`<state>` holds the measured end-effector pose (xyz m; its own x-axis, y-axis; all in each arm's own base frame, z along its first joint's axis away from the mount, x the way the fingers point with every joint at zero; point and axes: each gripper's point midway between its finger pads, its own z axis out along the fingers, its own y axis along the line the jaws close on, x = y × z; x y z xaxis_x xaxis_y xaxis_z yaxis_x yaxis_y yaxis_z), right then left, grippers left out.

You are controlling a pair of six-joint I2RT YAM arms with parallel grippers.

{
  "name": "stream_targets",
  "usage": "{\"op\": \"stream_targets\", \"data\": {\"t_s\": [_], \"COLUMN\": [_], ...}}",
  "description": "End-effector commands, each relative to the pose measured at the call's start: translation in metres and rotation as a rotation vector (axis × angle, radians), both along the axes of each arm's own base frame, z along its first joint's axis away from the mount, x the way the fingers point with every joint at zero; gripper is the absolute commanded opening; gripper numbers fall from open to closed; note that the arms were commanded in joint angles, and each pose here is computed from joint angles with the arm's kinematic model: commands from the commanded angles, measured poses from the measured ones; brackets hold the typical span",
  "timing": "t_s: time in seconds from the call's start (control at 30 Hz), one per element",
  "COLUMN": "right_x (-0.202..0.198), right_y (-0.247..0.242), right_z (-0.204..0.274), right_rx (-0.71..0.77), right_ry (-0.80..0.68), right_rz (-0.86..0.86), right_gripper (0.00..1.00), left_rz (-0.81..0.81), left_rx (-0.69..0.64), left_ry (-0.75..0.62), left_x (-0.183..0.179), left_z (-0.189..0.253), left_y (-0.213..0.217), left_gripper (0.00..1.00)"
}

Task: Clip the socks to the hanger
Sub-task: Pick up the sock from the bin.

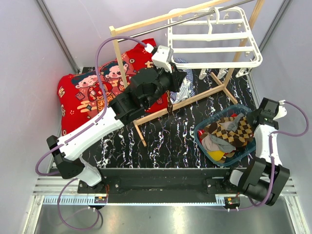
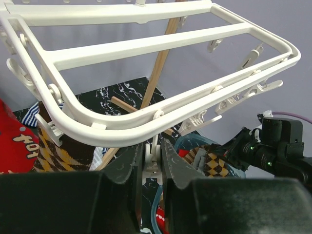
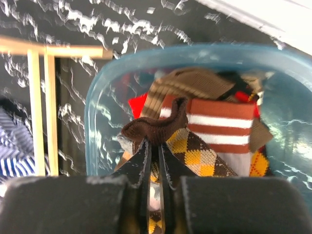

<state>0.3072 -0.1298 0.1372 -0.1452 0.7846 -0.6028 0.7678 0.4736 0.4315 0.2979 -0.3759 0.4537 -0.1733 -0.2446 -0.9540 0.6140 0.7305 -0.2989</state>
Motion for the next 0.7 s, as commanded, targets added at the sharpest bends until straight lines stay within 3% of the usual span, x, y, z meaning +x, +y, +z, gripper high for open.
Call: {"op": "stream_targets", "data": {"t_s": [0.0, 0.13, 0.2, 0.27, 0.33, 0.53, 0.67], "right_x": [0.019, 0.036, 0.037, 0.034, 0.033, 0.037, 0.035], "right_y": [0.031, 0.061, 0.062, 0.053, 0.048, 0.041, 0.040], "right_z": [-0.005, -0.019, -0.018, -0.019, -0.019, -0.024, -0.023], "right_rx": [0.061, 0.134, 0.131, 0.093, 0.068, 0.051, 0.040], "right_ry": [-0.046, -0.007, 0.010, 0.038, 0.050, 0.082, 0.085], "right_rz": [0.181, 0.358, 0.365, 0.335, 0.326, 0.317, 0.315], "right_gripper": [0.13, 0.18, 0.23, 0.38, 0.39, 0.30, 0.15], "left_rz": [-0.022, -0.020, -0.024, -0.030, -0.034, -0.045, -0.034], "left_rx": [-0.070, -0.078, -0.079, -0.078, -0.076, -0.083, -0.082], "left_ry": [-0.044, -0.049, -0.048, -0.048, -0.047, -0.053, -0.061], "left_x": [-0.010, -0.010, -0.010, -0.010, -0.011, -0.014, -0.014], "left_z": [0.033, 0.032, 0.032, 0.031, 0.030, 0.030, 0.033], "left_y": [0.006, 0.006, 0.006, 0.005, 0.005, 0.005, 0.009], "left_gripper": [0.14, 0.14, 0.14, 0.14, 0.14, 0.14, 0.14]}}
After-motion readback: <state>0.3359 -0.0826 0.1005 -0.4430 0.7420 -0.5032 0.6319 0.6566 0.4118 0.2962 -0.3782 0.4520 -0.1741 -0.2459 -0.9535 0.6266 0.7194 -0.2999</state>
